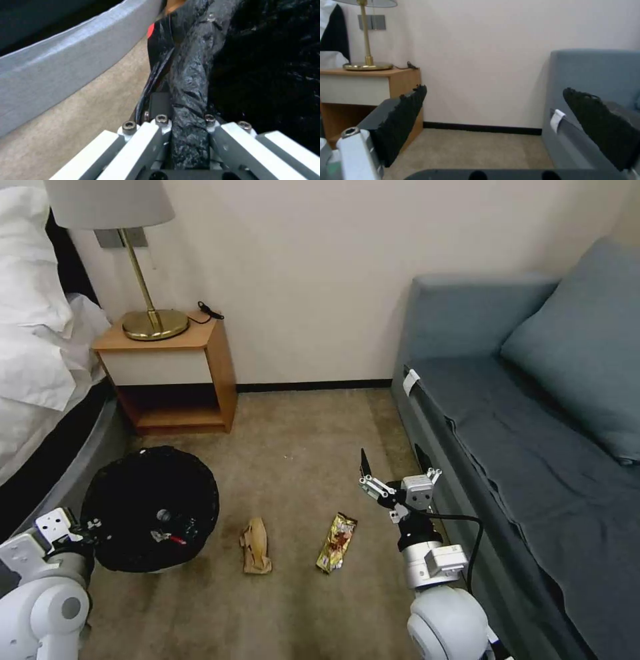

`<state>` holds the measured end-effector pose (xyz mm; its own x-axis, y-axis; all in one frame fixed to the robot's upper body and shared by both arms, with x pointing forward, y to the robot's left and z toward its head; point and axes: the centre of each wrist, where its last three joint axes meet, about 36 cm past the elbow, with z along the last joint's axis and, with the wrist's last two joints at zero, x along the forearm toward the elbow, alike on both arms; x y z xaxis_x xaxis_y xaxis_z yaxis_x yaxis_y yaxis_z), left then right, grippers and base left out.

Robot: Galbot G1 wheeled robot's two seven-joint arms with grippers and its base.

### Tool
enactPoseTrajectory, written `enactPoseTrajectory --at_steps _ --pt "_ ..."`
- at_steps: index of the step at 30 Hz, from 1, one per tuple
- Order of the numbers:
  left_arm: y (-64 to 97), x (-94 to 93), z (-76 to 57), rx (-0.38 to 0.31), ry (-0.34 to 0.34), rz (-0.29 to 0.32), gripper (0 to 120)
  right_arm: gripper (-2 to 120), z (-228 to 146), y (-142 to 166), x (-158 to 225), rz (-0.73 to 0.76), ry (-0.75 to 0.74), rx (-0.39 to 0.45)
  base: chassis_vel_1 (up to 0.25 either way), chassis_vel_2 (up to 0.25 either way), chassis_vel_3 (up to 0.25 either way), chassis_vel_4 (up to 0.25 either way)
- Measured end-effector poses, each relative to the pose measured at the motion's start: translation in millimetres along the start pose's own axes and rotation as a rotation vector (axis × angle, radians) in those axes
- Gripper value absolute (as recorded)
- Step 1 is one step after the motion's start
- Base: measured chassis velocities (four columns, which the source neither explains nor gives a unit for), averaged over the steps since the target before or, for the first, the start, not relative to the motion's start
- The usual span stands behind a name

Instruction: Pick up the trash bin, then pick up the garbage on the floor and place it into the trash bin.

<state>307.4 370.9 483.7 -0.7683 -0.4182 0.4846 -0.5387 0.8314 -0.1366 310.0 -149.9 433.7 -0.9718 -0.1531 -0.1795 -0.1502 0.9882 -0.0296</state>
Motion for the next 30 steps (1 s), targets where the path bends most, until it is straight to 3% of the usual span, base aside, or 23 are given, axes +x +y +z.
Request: enactPoseTrajectory --at_steps 7,11,14,17,19,22,23,30 --pt "1.4 -2.0 -0.1 -0.001 0.002 -0.004 3 100 -1 6 -11 -0.041 0.025 -0.028 -0.054 0.047 0.044 -0.046" --pt "2.3 -2.8 -0.4 -0.002 0.002 -0.006 3 100 -10 8 -40 -0.076 0.071 -0.073 0.000 0.000 0.000 0.000" --pt "2.9 -3.5 0.5 -0.003 0.006 -0.008 3 100 -19 9 -74 -0.108 0.194 -0.131 0.000 0.000 0.000 0.000" --pt "3.3 -3.6 1.4 -0.002 0.009 -0.009 3 100 -16 10 -92 -0.119 0.282 -0.131 0.000 0.000 0.000 0.000" --pt "3.6 -4.4 3.6 0.002 0.015 -0.011 3 100 -16 15 -136 -0.132 0.441 -0.136 0.000 0.000 0.000 0.000" --pt "3.7 -5.2 4.8 0.004 0.018 -0.013 3 100 -19 21 -152 -0.137 0.526 -0.148 0.000 0.000 0.000 0.000" --pt "3.7 -6.1 6.3 0.006 0.021 -0.015 3 100 -19 34 -168 -0.146 0.626 -0.144 0.000 0.000 0.000 0.000" --pt "4.2 -8.5 8.6 0.010 0.028 -0.018 3 100 14 68 -198 -0.145 0.852 -0.084 0.000 0.000 0.000 0.000"
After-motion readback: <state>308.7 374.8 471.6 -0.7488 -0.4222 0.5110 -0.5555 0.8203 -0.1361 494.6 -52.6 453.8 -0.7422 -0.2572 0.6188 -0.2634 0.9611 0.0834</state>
